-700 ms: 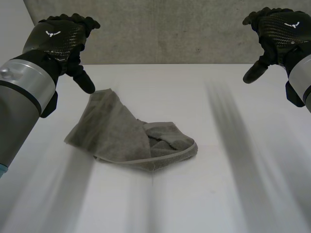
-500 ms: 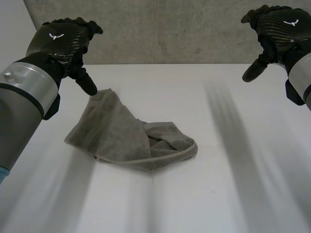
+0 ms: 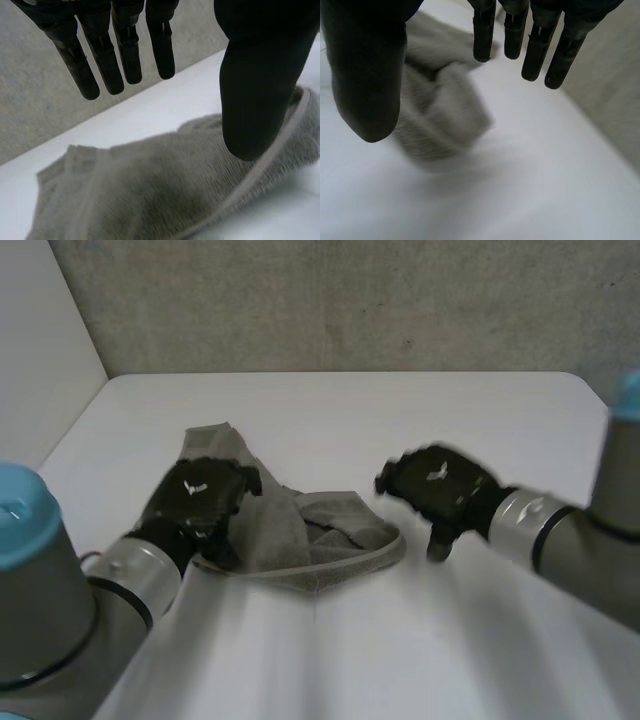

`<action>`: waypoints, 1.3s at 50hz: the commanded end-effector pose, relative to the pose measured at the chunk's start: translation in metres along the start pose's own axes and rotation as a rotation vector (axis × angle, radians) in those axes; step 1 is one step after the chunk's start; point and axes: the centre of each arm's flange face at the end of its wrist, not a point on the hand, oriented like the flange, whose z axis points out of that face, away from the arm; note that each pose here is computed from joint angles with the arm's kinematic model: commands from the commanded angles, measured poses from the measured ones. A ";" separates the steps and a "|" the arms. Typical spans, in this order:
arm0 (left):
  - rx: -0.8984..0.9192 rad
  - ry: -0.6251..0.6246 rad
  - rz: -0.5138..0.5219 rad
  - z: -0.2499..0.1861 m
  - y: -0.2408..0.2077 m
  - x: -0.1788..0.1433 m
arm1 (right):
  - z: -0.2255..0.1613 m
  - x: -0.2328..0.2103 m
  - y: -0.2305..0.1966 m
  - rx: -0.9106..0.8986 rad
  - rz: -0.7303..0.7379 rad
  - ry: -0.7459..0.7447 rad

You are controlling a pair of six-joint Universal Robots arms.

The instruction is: Fold the towel.

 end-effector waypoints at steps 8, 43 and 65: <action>-0.095 0.044 0.010 0.016 0.047 0.017 | 0.048 -0.026 0.042 0.010 0.124 -0.034; 0.103 -0.046 0.029 0.065 0.047 0.024 | -0.006 0.027 0.005 0.056 0.271 0.124; 1.224 -0.352 0.274 0.089 -0.245 -0.034 | -0.030 0.142 -0.209 1.080 -0.048 0.801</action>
